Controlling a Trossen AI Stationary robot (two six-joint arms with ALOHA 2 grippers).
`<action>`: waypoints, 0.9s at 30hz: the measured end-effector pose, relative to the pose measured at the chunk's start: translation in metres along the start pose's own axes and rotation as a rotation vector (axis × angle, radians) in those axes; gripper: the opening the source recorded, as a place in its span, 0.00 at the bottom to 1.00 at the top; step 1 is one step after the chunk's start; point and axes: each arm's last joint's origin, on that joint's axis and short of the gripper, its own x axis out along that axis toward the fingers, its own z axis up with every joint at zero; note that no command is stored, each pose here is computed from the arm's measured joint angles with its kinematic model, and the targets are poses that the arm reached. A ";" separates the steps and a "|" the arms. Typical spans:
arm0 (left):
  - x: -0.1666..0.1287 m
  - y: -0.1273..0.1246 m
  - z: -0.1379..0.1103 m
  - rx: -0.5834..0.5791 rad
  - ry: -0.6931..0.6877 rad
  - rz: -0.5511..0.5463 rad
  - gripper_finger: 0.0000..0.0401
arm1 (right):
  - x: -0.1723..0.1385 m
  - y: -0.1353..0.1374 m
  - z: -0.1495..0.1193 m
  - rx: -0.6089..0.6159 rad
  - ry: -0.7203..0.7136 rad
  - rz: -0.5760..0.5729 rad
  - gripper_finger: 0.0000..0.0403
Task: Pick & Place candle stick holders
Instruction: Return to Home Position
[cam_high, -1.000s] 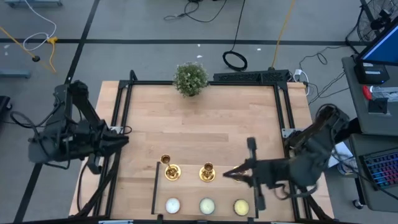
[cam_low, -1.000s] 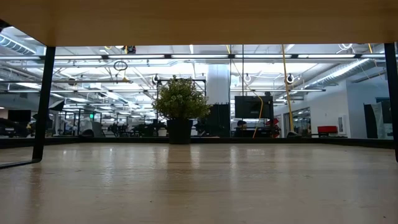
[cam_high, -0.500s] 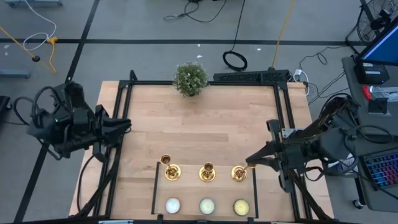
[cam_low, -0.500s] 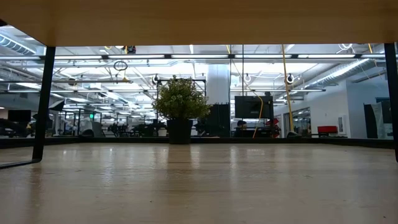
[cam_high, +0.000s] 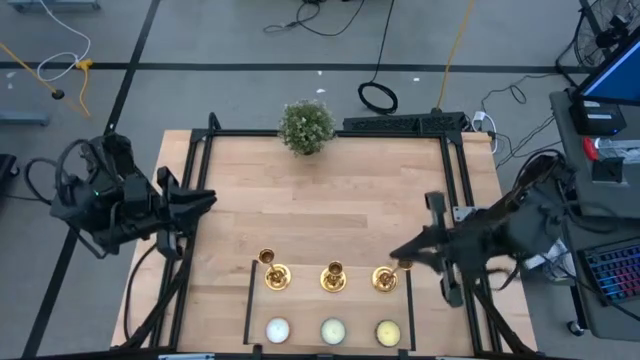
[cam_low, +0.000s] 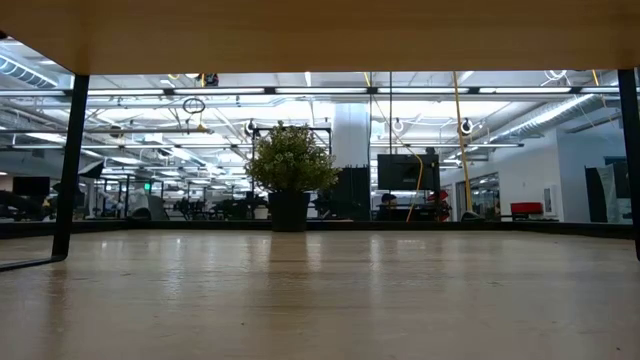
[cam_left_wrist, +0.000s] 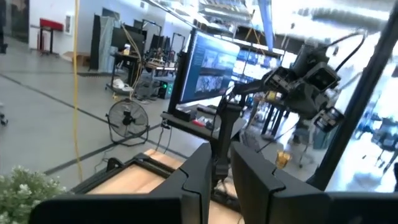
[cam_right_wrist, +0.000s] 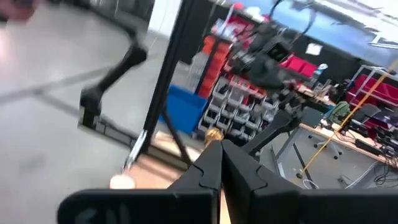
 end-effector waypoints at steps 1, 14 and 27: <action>0.000 0.001 0.002 -0.024 -0.008 0.003 0.16 | -0.004 -0.004 0.003 0.026 -0.023 -0.010 0.00; 0.005 0.006 0.006 -0.053 -0.027 0.033 0.16 | -0.065 -0.050 -0.010 0.089 -0.036 -0.066 0.00; 0.018 0.008 -0.003 -0.060 -0.025 0.104 0.16 | -0.080 -0.040 -0.096 0.252 -0.084 0.131 0.00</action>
